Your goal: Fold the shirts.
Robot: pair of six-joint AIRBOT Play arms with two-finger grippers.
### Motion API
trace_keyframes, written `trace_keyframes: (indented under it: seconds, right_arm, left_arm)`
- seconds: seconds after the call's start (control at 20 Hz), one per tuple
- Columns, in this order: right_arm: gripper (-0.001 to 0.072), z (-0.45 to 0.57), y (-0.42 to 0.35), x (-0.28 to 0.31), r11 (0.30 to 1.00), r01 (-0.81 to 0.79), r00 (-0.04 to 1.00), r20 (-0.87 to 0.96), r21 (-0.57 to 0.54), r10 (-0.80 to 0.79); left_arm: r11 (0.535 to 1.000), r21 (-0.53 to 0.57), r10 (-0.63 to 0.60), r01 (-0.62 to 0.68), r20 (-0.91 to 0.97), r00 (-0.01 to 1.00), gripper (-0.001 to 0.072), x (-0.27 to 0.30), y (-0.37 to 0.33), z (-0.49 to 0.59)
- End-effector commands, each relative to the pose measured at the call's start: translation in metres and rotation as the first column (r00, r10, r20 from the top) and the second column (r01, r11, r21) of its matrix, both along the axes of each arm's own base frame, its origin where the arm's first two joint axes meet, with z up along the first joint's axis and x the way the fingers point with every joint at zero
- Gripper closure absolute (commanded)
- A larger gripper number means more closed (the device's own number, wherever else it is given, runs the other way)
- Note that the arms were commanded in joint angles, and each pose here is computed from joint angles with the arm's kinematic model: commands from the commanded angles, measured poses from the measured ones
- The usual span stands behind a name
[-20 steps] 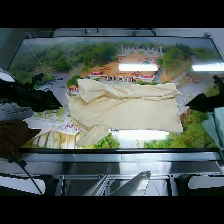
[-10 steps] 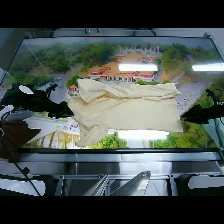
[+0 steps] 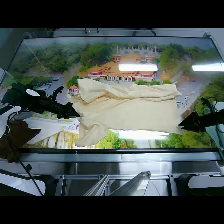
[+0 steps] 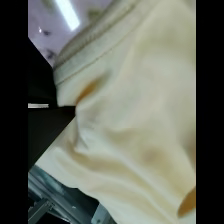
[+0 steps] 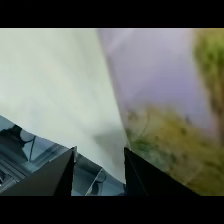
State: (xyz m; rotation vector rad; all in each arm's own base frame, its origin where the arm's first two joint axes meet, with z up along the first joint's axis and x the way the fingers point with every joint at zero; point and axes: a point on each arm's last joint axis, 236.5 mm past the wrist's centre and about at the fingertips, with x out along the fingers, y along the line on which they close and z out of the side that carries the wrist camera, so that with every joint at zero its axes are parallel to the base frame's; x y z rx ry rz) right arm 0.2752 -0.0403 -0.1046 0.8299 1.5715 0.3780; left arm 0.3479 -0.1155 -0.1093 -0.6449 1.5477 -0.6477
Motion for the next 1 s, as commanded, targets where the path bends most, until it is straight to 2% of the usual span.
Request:
trace_keyframes:
  seconds: [0.0, 0.2, 0.35, 0.6, 0.9, 0.95]
  right_arm:
    - [0.0347, 0.000, -0.019, -0.011, 0.999, 0.035, 0.999, -0.013, -0.038, -0.036]
    - [0.0347, 0.009, -0.047, -0.017, 0.988, 0.145, 0.989, 0.003, -0.055, -0.145]
    - [0.0347, 0.009, -0.048, -0.020, 0.986, 0.162, 0.987, -0.004, -0.043, -0.162]
    - [0.0347, -0.006, -0.012, -0.030, 0.988, 0.151, 0.988, -0.030, 0.024, -0.150]
    - [0.0354, -0.014, 0.032, -0.020, 0.990, 0.116, 0.993, 0.009, 0.084, -0.117]
    - [0.0555, -0.008, 0.038, -0.013, 0.988, 0.111, 0.992, 0.039, 0.110, -0.116]
  left_arm:
    - [0.991, -0.131, -0.011, 0.007, -0.031, 0.999, 0.0682, -0.010, 0.000, 0.025]
    - [0.977, -0.211, 0.013, -0.032, -0.089, 0.996, 0.0682, -0.021, 0.025, 0.042]
    - [0.973, -0.226, 0.022, -0.042, -0.090, 0.996, 0.0682, -0.020, 0.026, 0.045]
    - [0.973, -0.228, -0.051, 0.034, -0.068, 0.996, 0.0682, -0.026, 0.007, 0.045]
    - [0.974, -0.222, -0.067, 0.052, -0.063, 0.996, 0.0682, -0.027, 0.000, 0.043]
    - [0.973, -0.225, -0.070, 0.054, -0.064, 0.995, 0.0682, -0.028, 0.000, 0.044]
